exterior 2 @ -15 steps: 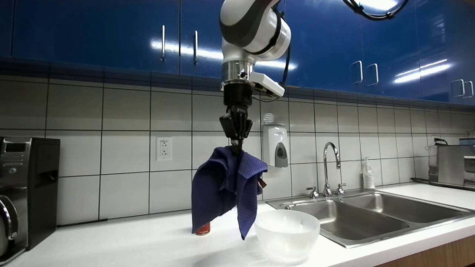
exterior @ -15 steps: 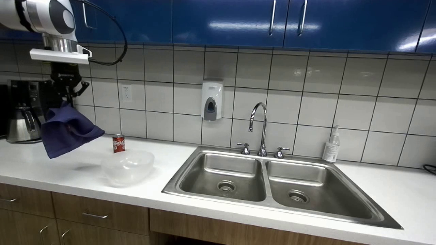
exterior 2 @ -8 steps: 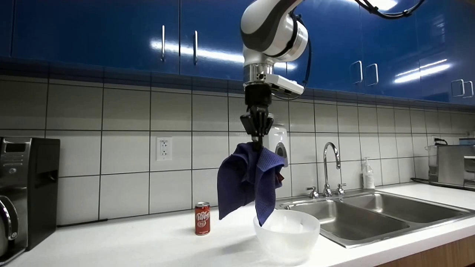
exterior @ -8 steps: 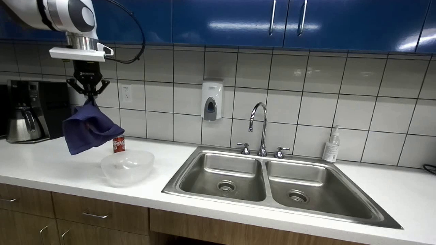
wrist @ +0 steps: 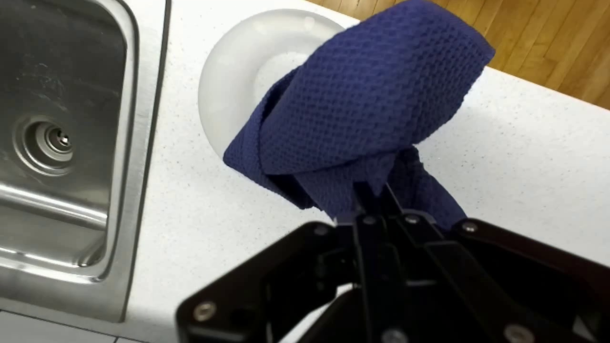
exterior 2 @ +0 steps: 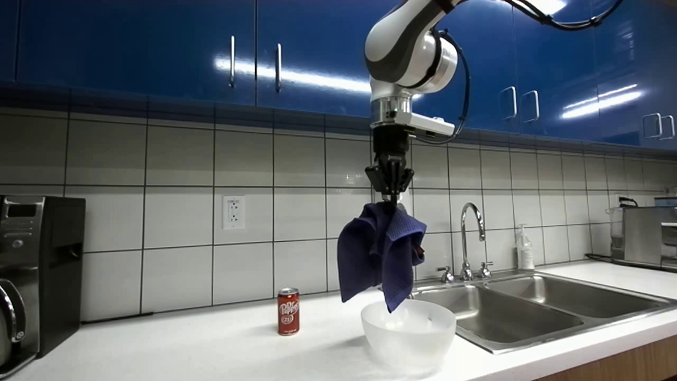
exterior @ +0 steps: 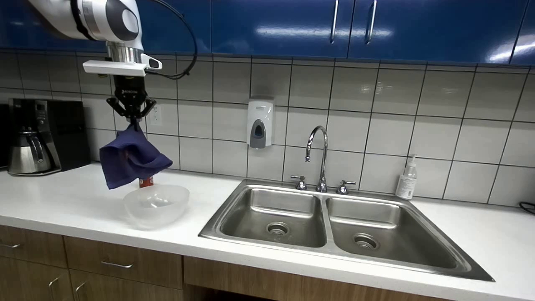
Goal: Put the blue towel in the clear bowl.
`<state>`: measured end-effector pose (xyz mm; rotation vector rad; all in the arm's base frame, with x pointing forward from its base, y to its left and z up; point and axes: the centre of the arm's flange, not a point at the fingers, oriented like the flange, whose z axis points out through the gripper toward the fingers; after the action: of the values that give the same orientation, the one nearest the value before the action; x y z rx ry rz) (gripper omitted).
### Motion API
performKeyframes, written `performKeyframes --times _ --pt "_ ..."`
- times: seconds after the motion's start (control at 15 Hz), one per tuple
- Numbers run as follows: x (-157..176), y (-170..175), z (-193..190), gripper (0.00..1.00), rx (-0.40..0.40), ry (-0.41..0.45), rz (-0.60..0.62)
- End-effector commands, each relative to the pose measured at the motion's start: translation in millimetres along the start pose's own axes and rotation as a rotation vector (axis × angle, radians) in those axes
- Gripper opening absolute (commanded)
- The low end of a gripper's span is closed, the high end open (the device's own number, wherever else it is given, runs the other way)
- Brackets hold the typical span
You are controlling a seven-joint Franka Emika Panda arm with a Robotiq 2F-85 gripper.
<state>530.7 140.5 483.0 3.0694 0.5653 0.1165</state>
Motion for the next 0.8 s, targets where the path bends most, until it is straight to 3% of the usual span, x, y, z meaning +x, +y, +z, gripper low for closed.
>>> performKeyframes --times 0.0,0.4,0.73 --pt "-16 22 4 0.01 -0.013 -0.009 0.098" --pt "-26 54 13 0.01 -0.015 -0.035 0.213" --pt "-29 55 36 0.01 -0.008 -0.074 0.229"
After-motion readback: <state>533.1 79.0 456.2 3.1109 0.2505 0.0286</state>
